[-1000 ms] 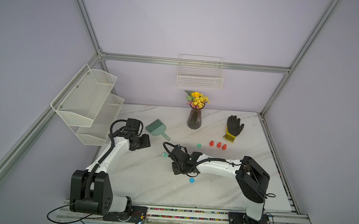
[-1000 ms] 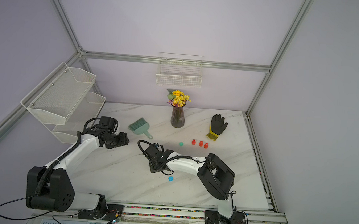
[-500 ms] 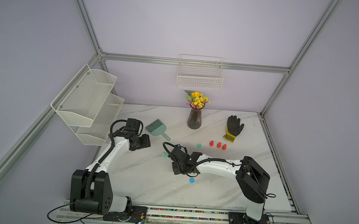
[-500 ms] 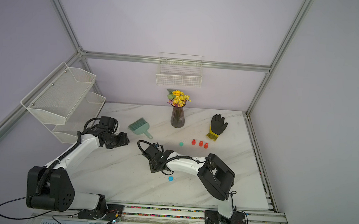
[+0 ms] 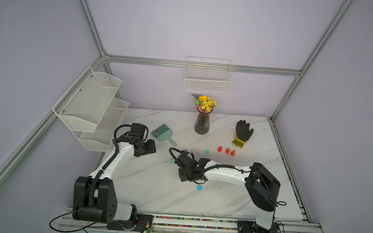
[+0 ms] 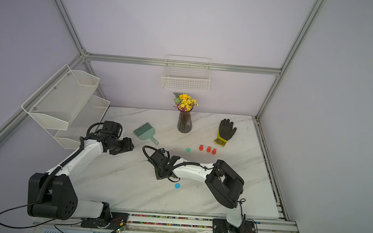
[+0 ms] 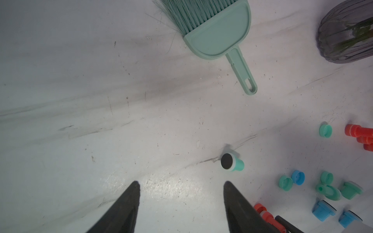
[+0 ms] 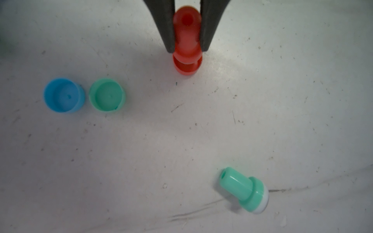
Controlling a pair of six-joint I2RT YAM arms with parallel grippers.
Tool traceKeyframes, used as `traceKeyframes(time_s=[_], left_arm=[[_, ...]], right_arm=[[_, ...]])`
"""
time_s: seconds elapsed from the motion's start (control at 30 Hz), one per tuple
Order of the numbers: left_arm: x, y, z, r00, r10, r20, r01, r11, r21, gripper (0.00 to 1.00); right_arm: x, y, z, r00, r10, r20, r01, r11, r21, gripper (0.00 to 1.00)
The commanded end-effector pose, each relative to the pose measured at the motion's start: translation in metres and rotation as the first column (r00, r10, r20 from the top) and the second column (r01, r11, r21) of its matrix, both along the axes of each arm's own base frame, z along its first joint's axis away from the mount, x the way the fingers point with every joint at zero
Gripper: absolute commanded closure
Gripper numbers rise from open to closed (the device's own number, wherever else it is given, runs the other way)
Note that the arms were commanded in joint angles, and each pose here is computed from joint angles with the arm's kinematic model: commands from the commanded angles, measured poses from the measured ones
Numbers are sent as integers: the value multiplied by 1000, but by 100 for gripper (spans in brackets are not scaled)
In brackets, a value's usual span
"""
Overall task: Close the stamp cap
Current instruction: Close the cover of the stamp.
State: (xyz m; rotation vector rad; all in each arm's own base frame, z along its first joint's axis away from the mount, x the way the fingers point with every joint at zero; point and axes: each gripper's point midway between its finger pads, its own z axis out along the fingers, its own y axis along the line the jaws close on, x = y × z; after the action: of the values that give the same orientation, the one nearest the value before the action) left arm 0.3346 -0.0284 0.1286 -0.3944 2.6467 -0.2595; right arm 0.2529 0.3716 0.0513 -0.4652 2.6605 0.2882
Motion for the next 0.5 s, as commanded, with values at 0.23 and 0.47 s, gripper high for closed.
traceKeyframes(time_s=[0.23,0.47], left_arm=[[10,1,7,999,-30,40,30,1000,9,34],[10,2,6,999,-28,38,27,1000,7,34]], right_arm=[[-4,4,-21,1000,14,-24,-14,1000,-22,100],[-10,-29,-58,1000,22,-13,-24,979,-203,100]])
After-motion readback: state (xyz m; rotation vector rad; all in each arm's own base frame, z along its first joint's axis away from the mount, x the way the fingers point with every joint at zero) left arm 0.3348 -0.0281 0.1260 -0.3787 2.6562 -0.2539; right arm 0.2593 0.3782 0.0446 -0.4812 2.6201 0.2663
